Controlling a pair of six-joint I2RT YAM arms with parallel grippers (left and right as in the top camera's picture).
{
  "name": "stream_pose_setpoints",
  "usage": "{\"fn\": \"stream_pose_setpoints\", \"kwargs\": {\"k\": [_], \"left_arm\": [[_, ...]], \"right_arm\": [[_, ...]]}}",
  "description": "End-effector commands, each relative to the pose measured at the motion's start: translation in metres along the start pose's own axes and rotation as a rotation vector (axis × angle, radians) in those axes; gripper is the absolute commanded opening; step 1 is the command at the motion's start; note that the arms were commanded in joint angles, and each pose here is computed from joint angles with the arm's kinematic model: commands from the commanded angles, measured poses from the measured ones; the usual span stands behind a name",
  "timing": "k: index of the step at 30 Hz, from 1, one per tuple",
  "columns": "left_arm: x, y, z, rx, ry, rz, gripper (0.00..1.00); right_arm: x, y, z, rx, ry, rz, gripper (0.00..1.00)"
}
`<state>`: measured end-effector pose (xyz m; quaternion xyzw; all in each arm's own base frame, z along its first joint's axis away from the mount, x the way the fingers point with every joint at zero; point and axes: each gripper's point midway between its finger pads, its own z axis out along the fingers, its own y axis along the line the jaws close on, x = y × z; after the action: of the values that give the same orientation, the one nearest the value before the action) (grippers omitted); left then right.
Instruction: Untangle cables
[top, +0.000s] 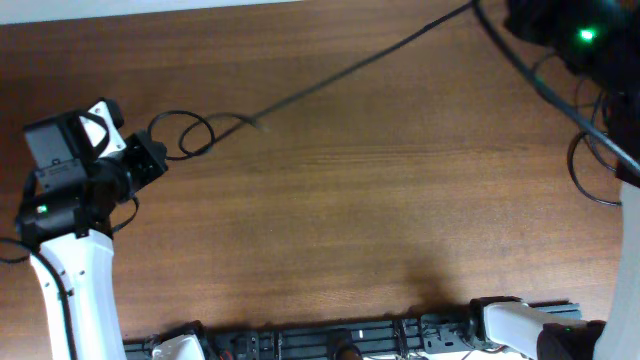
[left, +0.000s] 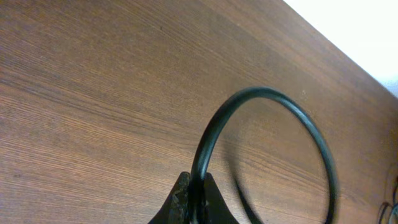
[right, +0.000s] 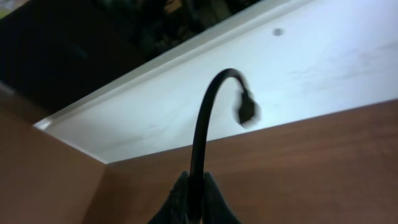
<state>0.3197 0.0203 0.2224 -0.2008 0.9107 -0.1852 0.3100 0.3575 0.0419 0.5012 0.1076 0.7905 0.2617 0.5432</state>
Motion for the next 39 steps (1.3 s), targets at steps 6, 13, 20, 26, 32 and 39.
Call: {"fn": "stream_pose_setpoints", "kwargs": {"k": [6, 13, 20, 26, 32, 39], "left_arm": [[0.004, -0.022, -0.008, 0.168, 0.024, 0.082, 0.0], [0.02, -0.087, -0.034, 0.589, 0.075, 0.219, 0.01], [0.034, -0.124, -0.052, 0.789, 0.119, 0.277, 0.04], [0.043, -0.154, -0.056, 0.868, 0.166, 0.286, 0.04], [0.043, -0.18, -0.061, 0.919, 0.212, 0.217, 0.04], [0.046, -0.187, -0.057, 0.884, 0.271, 0.101, 0.03]], "right_arm": [[-0.011, -0.008, -0.01, 0.01, -0.026, -0.027, 0.61], [0.018, -0.004, -0.001, -0.06, 0.112, -0.064, 0.83], [0.052, -0.002, -0.004, -0.122, 0.256, -0.181, 0.83], [0.09, -0.002, -0.012, -0.212, 0.408, -0.332, 0.79], [0.142, 0.032, -0.015, -0.453, 0.573, -0.506, 0.66], [0.196, 0.079, -0.007, -0.679, 0.693, -0.677, 0.68]]}}
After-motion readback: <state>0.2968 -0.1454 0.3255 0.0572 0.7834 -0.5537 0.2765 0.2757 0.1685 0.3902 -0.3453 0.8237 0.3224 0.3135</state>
